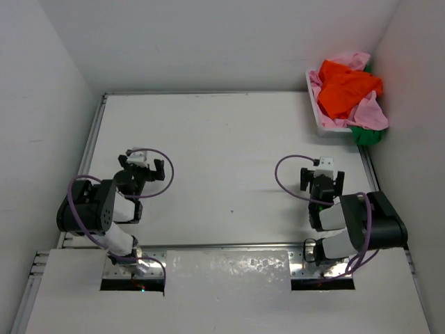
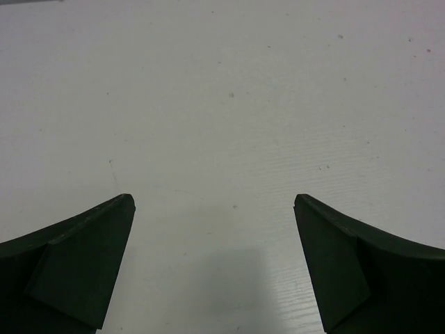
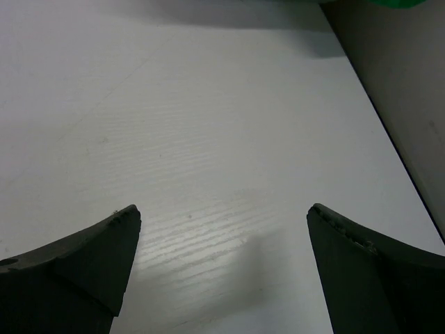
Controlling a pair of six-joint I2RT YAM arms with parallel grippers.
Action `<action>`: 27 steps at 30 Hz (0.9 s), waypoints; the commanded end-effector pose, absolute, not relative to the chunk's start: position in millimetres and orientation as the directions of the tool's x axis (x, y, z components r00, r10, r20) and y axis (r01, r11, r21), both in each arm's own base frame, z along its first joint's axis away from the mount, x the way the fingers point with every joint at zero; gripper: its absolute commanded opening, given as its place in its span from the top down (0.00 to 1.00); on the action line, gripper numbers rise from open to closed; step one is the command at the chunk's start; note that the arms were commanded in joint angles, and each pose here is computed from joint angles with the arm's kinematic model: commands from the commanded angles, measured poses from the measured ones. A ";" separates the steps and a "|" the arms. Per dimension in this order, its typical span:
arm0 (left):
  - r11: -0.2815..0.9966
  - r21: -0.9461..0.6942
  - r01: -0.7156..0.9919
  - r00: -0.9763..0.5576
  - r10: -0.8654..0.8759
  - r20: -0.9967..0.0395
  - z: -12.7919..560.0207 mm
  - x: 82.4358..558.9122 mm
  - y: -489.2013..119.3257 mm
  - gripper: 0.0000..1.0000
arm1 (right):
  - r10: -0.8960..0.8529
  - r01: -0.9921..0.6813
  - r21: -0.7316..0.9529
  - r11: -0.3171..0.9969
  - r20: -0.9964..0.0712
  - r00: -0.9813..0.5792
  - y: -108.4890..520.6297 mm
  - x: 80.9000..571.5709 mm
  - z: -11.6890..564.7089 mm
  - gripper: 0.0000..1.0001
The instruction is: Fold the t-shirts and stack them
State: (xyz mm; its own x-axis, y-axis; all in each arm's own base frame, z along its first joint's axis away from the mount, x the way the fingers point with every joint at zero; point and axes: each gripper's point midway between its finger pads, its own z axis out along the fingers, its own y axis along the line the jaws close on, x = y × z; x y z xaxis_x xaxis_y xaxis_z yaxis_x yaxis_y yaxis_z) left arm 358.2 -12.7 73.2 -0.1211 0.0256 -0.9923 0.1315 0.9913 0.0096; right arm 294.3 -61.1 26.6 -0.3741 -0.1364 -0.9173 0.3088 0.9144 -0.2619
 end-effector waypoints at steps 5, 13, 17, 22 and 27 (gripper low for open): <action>0.988 0.034 0.148 0.071 0.024 -0.997 119.5 366.8 -15.6 0.00 | -0.138 0.227 -0.239 0.944 -0.912 -0.386 -43.7 355.9 93.1 0.01; 0.998 -0.055 -0.016 -0.294 -0.057 -0.954 129.0 450.9 41.6 0.01 | 0.033 -0.016 0.041 0.999 -0.939 -0.341 10.0 475.0 280.9 0.05; 0.978 0.207 0.041 -0.490 0.200 -0.848 193.0 515.5 84.0 0.17 | 0.149 0.021 0.154 0.988 -0.899 -0.412 -6.1 531.6 296.5 0.63; 0.953 0.296 0.060 -0.504 0.285 -0.815 254.3 541.3 79.6 0.20 | 0.393 0.207 0.342 0.917 -0.862 -0.320 -68.9 595.9 285.8 0.87; 0.967 0.252 0.041 -0.422 0.245 -0.873 304.3 563.8 57.8 0.19 | 0.417 0.320 0.338 0.885 -0.882 -0.220 -142.8 630.8 261.1 0.19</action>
State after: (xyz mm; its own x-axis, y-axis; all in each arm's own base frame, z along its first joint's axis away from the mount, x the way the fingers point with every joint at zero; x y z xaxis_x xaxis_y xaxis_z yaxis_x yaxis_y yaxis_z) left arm 574.3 75.6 341.8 -0.2723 0.2555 -0.9277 -0.0186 0.9625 0.2706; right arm 620.8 -111.8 253.1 -0.2903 0.3705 -0.8823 0.2637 0.9173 0.2984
